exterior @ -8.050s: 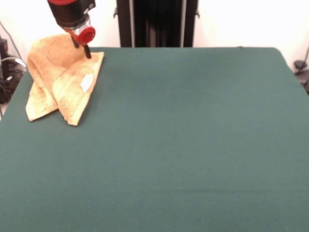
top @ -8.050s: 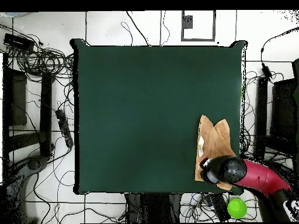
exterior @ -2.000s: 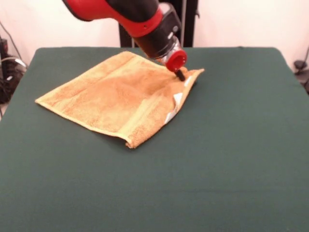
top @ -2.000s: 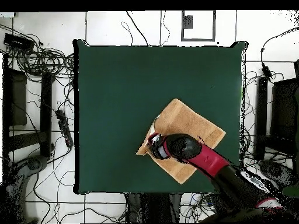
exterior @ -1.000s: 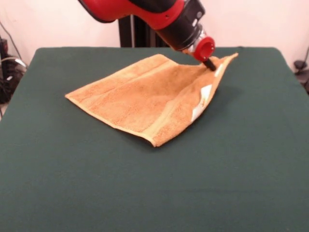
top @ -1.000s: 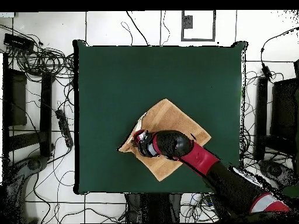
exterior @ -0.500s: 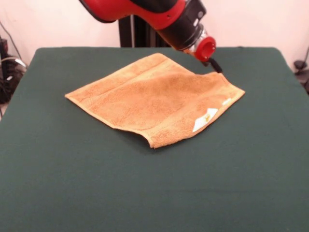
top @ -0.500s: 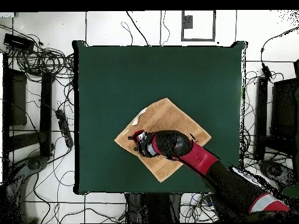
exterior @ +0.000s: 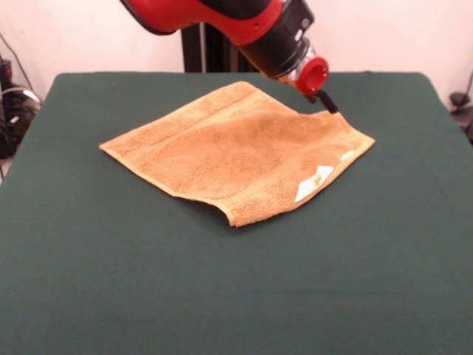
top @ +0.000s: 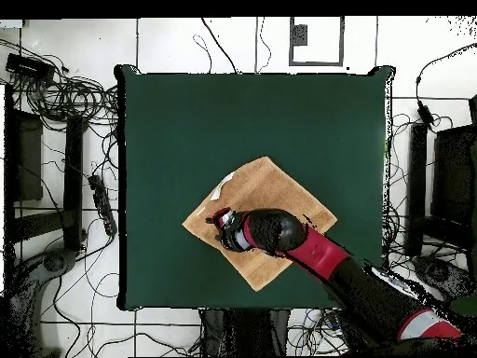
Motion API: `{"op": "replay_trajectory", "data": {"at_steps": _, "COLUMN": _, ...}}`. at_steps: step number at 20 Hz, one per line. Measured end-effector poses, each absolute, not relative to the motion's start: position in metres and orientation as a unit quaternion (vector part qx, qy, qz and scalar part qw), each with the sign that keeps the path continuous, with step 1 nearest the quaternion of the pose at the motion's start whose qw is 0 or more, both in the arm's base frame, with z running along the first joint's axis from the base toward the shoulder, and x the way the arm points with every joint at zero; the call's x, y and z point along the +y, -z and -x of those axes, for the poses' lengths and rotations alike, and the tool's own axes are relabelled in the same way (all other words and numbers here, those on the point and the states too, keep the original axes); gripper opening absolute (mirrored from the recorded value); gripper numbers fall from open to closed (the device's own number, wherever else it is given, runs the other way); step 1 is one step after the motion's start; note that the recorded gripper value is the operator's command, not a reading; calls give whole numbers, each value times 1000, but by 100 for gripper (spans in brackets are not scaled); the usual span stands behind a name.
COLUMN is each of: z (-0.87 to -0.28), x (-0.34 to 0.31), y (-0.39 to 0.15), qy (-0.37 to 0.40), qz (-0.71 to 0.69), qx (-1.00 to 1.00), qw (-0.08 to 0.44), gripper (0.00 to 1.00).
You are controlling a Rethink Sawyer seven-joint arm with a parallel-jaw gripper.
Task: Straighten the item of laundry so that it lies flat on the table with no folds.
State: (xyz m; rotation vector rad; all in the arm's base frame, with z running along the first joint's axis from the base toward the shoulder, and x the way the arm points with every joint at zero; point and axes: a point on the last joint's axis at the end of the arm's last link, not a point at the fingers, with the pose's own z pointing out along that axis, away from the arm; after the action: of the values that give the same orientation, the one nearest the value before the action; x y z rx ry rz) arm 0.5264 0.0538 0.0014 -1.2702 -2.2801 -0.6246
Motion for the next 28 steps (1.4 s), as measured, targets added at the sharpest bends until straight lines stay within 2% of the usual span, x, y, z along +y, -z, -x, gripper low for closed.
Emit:
{"op": "replay_trajectory", "data": {"at_steps": 5, "z": -514, "x": 38, "y": 1, "qy": 185, "qz": 426, "qx": -861, "qw": 206, "gripper": 100}}
{"op": "replay_trajectory", "data": {"at_steps": 10, "z": -509, "x": -11, "y": -13, "qy": 115, "qz": 375, "qx": -900, "qw": 191, "gripper": 100}}
{"op": "replay_trajectory", "data": {"at_steps": 16, "z": -517, "x": -56, "y": -34, "qy": 69, "qz": 355, "qx": -913, "qw": 190, "gripper": 100}}
{"op": "replay_trajectory", "data": {"at_steps": 22, "z": -533, "x": -95, "y": -46, "qy": 46, "qz": 358, "qx": -916, "qw": 172, "gripper": 100}}
{"op": "replay_trajectory", "data": {"at_steps": 28, "z": -540, "x": -105, "y": -50, "qy": 42, "qz": 364, "qx": -916, "qw": 164, "gripper": 100}}
